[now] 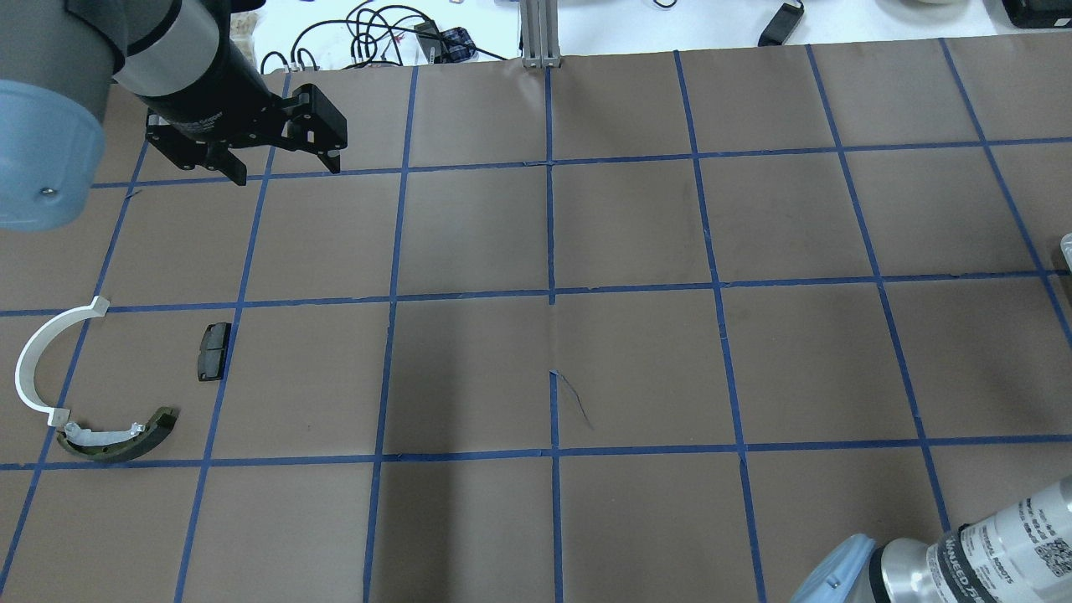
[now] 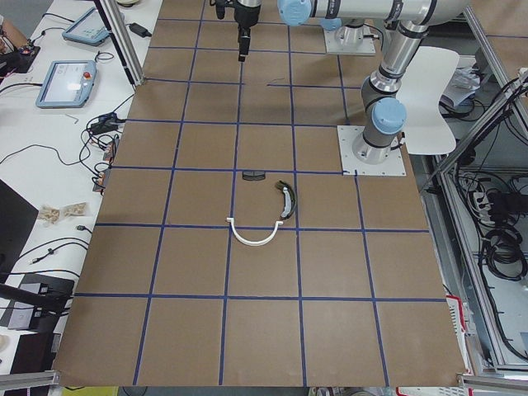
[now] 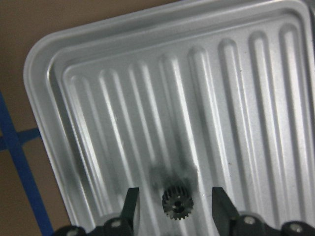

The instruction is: Place bearing gear from tray to pile

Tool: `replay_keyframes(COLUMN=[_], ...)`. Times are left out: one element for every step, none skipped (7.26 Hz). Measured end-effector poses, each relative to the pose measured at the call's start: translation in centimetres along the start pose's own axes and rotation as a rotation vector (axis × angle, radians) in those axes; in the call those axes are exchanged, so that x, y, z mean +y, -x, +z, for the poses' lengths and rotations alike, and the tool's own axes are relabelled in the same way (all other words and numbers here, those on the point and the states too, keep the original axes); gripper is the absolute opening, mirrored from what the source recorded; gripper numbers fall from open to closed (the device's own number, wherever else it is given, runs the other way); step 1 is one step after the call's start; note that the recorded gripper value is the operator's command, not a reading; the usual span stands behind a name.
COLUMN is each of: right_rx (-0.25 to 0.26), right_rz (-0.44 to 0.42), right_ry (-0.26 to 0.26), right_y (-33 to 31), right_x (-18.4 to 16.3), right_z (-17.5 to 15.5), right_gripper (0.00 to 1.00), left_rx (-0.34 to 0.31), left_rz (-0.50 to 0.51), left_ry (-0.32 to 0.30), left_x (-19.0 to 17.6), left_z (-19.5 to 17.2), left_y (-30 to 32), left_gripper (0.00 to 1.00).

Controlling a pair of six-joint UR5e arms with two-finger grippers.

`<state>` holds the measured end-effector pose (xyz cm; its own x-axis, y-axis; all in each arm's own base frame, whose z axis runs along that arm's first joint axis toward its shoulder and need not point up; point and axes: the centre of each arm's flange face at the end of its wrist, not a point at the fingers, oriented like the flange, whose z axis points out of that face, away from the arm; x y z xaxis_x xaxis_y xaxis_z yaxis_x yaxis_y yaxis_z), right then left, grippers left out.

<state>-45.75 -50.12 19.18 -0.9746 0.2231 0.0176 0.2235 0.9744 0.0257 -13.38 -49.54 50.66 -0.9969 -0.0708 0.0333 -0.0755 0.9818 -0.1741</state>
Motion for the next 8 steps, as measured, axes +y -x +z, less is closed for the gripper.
replay_keyframes(right_rx=[0.002,0.001,-0.001,-0.001,0.002,0.015,0.032,0.047], right_rz=[0.000,0.000,0.000,0.001,0.001,0.000,-0.002,-0.003], right_ry=[0.001,0.004,0.006,0.008,0.011,0.024,0.041,0.050], right_y=[-0.05,-0.08,-0.11,-0.12,-0.17,-0.29,-0.46,-0.59], right_x=[-0.03,-0.08,-0.12,-0.13,-0.12,0.02,0.21,0.34], right_z=[0.31,0.70,1.02,1.17,1.14,1.06,0.86,0.31], right_gripper=[0.59,0.58,0.32,0.08,0.00,0.00,0.00,0.00], left_rx=[0.000,0.000,-0.001,0.000,0.000,0.000,0.000,0.000], left_rz=[0.000,0.000,-0.001,0.000,0.000,0.000,-0.001,-0.001], left_ry=[0.000,0.000,0.000,0.000,0.000,0.000,0.000,0.000], left_x=[0.00,0.00,0.00,0.00,0.00,0.00,0.00,0.00], left_z=[0.00,0.00,0.00,0.00,0.00,0.00,0.00,0.00], left_y=[0.00,0.00,0.01,0.00,0.00,0.00,0.00,0.00], left_gripper=[1.00,1.00,1.00,1.00,1.00,1.00,1.00,1.00])
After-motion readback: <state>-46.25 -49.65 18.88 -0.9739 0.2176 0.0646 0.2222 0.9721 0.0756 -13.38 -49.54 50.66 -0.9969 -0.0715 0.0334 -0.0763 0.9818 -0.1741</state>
